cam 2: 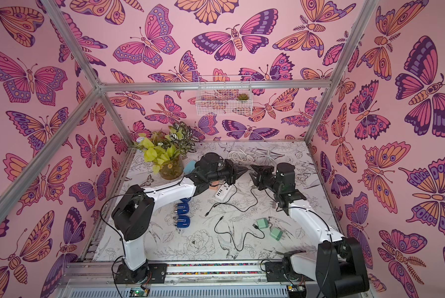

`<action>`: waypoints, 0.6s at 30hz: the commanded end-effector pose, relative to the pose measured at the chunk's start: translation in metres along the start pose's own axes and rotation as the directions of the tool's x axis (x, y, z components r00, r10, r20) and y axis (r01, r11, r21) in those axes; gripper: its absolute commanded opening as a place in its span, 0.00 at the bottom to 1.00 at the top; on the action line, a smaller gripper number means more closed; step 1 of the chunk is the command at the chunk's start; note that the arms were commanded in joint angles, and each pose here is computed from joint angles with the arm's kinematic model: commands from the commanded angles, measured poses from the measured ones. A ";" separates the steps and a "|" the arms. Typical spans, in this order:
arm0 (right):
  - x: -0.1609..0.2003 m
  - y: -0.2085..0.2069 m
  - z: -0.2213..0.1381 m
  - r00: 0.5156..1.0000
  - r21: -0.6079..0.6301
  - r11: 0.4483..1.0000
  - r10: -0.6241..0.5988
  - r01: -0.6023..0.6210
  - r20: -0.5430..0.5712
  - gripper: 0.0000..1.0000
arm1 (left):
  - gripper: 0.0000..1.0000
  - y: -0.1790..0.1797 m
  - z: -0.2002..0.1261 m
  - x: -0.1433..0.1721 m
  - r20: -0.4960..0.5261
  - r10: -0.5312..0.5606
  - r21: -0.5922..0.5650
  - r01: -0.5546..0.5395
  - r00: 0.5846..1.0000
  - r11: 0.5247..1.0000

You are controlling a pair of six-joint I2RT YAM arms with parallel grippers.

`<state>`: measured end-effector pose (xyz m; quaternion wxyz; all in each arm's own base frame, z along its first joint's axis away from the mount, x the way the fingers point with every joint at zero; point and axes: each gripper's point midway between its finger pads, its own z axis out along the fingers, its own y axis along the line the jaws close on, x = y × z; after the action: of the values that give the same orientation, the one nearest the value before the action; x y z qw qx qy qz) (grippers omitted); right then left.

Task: Charge the electric shaver
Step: Pick up the charging cable from the center of the board.

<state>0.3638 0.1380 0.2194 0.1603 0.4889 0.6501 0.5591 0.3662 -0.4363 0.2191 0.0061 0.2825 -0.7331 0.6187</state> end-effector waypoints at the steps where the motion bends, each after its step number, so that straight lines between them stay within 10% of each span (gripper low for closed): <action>1: -0.017 -0.011 -0.028 0.992 0.146 0.989 -0.050 0.032 0.117 0.55 | 0.00 0.001 -0.016 -0.001 0.000 0.040 -0.007 -0.040 0.999 0.999; 7: -0.058 -0.112 -0.113 0.906 0.540 0.814 -0.042 -0.214 0.422 0.73 | 0.00 0.011 -0.032 -0.001 -0.004 0.054 -0.023 -0.054 0.999 0.998; 12: -0.078 -0.159 -0.123 0.846 0.531 0.734 0.113 -0.424 0.520 0.80 | 0.00 0.020 -0.039 0.002 -0.017 0.058 -0.038 -0.059 0.998 0.998; 18: -0.099 -0.125 -0.109 0.900 0.639 0.717 -0.039 -0.277 0.434 0.81 | 0.00 0.022 -0.042 0.004 -0.032 0.063 -0.043 -0.064 0.997 0.997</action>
<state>0.2550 0.0154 0.0873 0.0439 0.7055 0.6831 0.1836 0.3443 -0.4033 0.2043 0.0054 0.2672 -0.7533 0.6009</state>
